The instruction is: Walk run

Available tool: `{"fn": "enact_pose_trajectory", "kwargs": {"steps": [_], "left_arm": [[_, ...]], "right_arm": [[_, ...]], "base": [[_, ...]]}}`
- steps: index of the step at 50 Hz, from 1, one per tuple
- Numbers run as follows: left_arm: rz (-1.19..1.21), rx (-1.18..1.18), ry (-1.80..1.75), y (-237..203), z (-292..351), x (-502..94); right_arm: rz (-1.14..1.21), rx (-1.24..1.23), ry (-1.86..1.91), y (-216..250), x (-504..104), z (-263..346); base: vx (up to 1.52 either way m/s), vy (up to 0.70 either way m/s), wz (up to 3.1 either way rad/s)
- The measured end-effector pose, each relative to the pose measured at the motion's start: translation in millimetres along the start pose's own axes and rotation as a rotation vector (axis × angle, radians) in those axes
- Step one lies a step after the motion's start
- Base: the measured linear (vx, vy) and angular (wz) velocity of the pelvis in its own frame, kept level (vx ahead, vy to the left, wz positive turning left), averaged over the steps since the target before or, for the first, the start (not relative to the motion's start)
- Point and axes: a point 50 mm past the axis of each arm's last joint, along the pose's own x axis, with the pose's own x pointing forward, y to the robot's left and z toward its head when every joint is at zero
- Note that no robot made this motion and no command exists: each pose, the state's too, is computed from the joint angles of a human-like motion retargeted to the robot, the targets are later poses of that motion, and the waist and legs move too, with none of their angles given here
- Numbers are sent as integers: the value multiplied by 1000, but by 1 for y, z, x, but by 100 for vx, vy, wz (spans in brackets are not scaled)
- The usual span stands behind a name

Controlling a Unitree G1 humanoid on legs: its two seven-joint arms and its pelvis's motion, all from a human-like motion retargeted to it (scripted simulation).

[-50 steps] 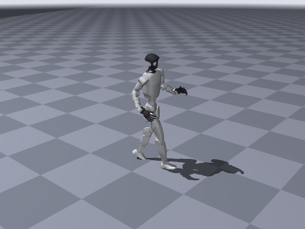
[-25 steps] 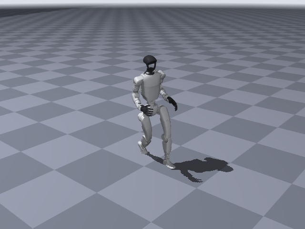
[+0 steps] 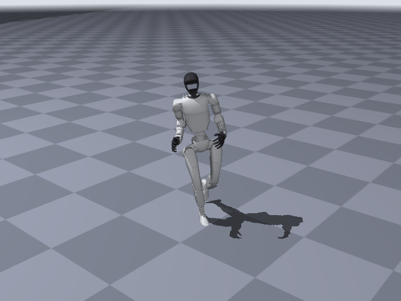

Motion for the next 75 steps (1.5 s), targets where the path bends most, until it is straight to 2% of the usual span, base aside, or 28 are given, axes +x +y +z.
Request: {"fn": "enact_pose_trajectory", "kwargs": {"steps": [2, 5, 12, 18, 20, 26, 29, 33, 40, 48, 53, 58, 60, 64, 69, 75], "left_arm": [[-10, -33, 106, -12, -17, -29], [0, -89, 201, -25, -26, -66], [12, 22, 315, -10, -33, -105], [119, 24, 224, -5, -23, -70], [224, 2, 131, 9, -18, -43], [321, -227, -145, -9, 28, 41], [322, -293, -247, -11, 51, 54], [280, -208, -295, 0, 61, 51], [184, -111, -78, 8, 16, 7], [282, -329, 234, -24, -30, -72], [242, -264, 298, -11, -37, -93], [299, -216, 230, 4, -28, -74], [324, -227, 208, -1, -25, -67], [394, -311, -8, 8, -2, -7], [351, -379, -248, -9, 53, 46], [222, -267, -355, -4, 77, 55]], "right_arm": [[60, 73, -56, 14, 17, 11], [65, 111, -170, 11, 37, 31], [93, 0, -236, 2, 45, 43], [239, -66, -56, -2, 22, 12], [299, -67, 24, 3, 9, -4], [231, -35, 259, -3, -43, -37], [229, -45, 312, -12, -62, -41], [230, -80, 328, -15, -69, -40], [210, -41, 210, 6, -38, -29], [185, 100, -51, 6, 34, 8], [178, 68, -137, -3, 43, 23], [291, 20, -65, 4, 34, 12], [355, -17, 25, 6, 13, -4], [444, -40, 215, 12, -23, -36], [414, -64, 455, -30, -80, -61], [316, -102, 522, -63, -99, -60]], "base": [[129, -29, -149], [129, -10, -106], [131, -13, -109], [171, -23, 69], [137, 0, 132], [121, 1, 92], [126, -17, 203], [146, -37, 163], [137, -53, 39], [120, -25, 50], [131, -26, 28], [128, -61, 31], [174, -31, 208], [134, -3, 103], [129, -12, 206], [121, -42, 192]]}}
